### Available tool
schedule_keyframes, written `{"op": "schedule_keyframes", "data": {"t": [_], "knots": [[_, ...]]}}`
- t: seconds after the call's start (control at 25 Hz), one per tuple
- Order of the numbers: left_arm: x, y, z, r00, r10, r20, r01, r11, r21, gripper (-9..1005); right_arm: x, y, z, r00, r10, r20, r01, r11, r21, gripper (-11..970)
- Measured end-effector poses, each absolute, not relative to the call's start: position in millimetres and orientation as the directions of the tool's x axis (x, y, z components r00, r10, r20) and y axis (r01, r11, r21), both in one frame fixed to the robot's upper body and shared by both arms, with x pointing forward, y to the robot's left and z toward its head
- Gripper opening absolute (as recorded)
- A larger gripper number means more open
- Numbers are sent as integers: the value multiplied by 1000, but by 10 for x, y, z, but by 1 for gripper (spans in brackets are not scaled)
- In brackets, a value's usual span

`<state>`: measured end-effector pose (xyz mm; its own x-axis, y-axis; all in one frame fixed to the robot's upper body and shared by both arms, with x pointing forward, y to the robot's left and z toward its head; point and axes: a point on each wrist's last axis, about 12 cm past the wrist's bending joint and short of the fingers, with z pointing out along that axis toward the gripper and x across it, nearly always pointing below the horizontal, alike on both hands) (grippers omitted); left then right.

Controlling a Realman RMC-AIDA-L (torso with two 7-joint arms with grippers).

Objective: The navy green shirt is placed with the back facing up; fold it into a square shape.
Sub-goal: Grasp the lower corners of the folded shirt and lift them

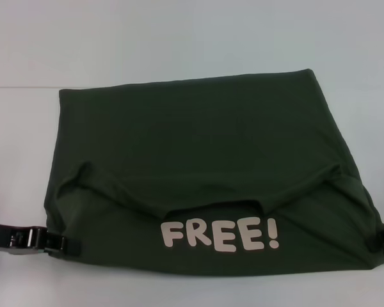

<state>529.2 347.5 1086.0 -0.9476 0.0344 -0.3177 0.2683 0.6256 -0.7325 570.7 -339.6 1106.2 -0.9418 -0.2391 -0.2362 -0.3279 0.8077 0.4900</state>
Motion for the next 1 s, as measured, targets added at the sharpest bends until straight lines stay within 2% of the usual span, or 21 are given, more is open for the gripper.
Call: {"op": "schedule_keyframes", "data": {"t": [0.32, 1.0], "knots": [[5234, 3498, 10890, -954, 65, -292, 270, 607, -748, 70, 5653, -3405, 11077, -937, -272, -218, -347, 788, 509, 22], [5110, 3562, 10998, -962, 183, -200, 271, 587, -763, 73, 5415, -3384, 11114, -872, -467, -147, -458, 672, 582, 21]]}}
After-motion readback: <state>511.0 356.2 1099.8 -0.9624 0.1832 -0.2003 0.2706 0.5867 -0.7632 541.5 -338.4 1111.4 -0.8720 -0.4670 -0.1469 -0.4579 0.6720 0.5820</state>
